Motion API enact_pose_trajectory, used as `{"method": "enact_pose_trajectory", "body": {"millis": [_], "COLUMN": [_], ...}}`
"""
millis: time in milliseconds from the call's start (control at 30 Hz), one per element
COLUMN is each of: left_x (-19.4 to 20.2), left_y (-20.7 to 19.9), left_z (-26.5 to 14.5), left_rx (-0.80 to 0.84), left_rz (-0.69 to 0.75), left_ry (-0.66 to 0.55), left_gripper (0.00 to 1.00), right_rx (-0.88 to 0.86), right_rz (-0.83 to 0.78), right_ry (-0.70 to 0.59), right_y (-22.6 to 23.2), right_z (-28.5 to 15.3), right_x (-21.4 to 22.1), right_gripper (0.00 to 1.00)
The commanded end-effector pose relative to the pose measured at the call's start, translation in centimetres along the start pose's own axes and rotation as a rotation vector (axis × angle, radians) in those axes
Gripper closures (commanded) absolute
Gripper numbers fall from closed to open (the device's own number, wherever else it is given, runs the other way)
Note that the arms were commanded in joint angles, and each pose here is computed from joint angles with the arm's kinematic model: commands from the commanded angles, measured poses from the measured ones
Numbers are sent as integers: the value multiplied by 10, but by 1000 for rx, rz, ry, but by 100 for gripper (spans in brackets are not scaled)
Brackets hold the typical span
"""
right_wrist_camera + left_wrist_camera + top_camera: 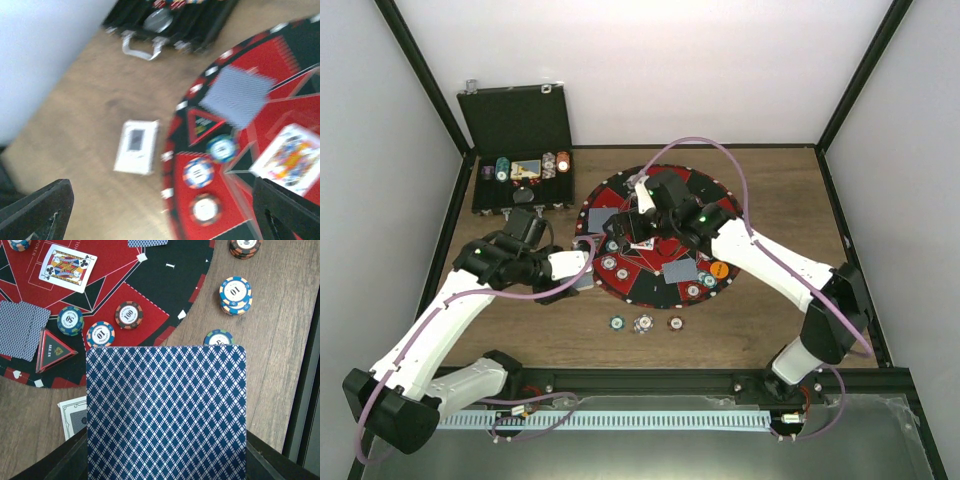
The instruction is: Distribute texas hold em gaming equipment
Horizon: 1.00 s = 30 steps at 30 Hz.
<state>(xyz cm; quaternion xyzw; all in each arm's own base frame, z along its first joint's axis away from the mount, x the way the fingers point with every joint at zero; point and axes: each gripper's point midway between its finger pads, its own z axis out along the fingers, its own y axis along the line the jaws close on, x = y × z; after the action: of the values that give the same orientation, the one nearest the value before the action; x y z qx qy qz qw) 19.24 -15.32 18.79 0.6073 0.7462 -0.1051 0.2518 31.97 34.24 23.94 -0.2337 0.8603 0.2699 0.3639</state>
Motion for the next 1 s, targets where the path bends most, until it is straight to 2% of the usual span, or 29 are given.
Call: {"method": "enact_pose_trajectory", "body": {"millis": [0, 167, 967], "left_x": [-13, -14, -18], "left_y": [4, 5, 6], "left_z": [-7, -8, -12], "left_rx": [-6, -7, -8], "left_rz": [7, 5, 10], "left_ry": [-48, -50, -56], "left_gripper": [92, 92, 92], "right_rx": [-381, -544, -736], "right_rz": [223, 303, 445], "right_ry": [181, 217, 365], "right_y": [67, 89, 124], "right_z": [-10, -12, 37], "right_x": [26, 38, 66], "right_gripper": [0, 3, 21]}}
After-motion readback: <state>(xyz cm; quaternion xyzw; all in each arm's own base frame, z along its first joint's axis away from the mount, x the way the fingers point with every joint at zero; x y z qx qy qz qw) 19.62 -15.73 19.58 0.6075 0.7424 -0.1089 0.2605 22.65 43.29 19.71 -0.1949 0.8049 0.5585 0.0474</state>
